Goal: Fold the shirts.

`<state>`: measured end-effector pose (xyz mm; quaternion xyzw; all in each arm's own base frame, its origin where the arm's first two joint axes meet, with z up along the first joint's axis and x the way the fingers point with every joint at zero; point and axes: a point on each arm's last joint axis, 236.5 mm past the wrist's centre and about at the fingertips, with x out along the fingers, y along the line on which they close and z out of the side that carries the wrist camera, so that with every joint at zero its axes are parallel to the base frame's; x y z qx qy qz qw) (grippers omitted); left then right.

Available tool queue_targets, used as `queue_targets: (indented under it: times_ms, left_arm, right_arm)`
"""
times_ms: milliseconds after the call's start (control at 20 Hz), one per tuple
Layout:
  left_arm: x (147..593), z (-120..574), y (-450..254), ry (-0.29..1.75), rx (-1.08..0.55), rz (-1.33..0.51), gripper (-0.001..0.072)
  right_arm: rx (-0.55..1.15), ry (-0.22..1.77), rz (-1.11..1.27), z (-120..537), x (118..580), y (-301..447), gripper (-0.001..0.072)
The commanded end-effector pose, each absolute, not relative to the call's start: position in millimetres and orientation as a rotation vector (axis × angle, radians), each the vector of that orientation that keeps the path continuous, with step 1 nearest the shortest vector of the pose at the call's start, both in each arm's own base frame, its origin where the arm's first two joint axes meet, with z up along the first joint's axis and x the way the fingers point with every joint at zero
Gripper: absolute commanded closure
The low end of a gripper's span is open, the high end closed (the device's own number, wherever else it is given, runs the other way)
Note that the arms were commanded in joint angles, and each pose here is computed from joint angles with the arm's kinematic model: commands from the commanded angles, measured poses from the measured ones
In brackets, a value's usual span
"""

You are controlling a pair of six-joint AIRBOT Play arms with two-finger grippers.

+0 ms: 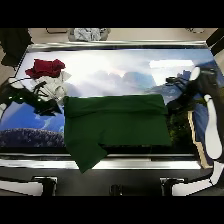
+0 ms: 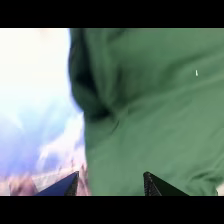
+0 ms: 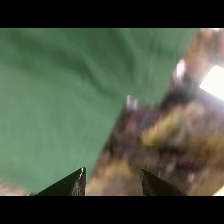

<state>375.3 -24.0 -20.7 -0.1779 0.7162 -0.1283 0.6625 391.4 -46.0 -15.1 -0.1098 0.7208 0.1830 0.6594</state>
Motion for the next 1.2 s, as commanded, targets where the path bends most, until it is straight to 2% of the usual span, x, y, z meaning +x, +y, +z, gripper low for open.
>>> queue_targets:
  times_ms: [0, 150, 300, 400, 650, 700, 800, 850, 900, 1150]
  left_arm:
    - [335.9, -11.3, -12.8, 1.618, -0.438, -0.265, 0.0197]
    - [255.9, -58.4, -39.3, 1.684, -0.509, -0.265, 0.0197]
    - [203.7, -86.0, -84.8, 1.642, -0.664, -0.341, 0.0197]
    - [185.1, -95.6, -99.2, 1.642, -0.721, -0.354, 0.0198]
    - [166.7, -114.4, -121.4, 1.674, -0.688, -0.364, 0.0202]
    - [170.0, -116.2, -126.3, 1.660, -0.689, -0.358, 0.0253]
    - [177.4, -121.6, -129.1, 1.641, -0.691, -0.301, 0.0301]
    - [178.7, -122.7, -130.3, 1.635, -0.681, -0.299, 0.0519]
    - [179.3, -123.3, -131.0, 1.630, -0.669, -0.304, 0.0677]
    - [181.1, -120.1, -131.4, 1.609, -0.647, -0.326, 0.0680]
  right_arm:
    - [-0.035, 1.679, 0.463, 10.4, 355.2, -52.8, 0.0250]
    - [0.000, 1.700, 0.416, -2.4, 323.6, -64.0, 0.0250]
    - [-0.009, 1.718, 0.413, -27.9, 292.9, -57.0, 0.0250]
    - [-0.009, 1.740, 0.438, -34.3, 279.0, -52.6, 0.0250]
    - [-0.012, 1.734, 0.436, -32.2, 277.5, -52.0, 0.0249]
    - [-0.014, 1.731, 0.434, -32.1, 278.0, -52.3, 0.0246]
    - [-0.014, 1.721, 0.424, -32.9, 280.8, -53.2, 0.0197]
    - [-0.015, 1.717, 0.422, -34.2, 281.6, -53.4, 0.0197]
    - [-0.010, 1.725, 0.423, -38.6, 278.5, -52.4, 0.0173]
    - [0.063, 1.752, 0.440, -83.6, 254.0, -34.2, 0.0155]
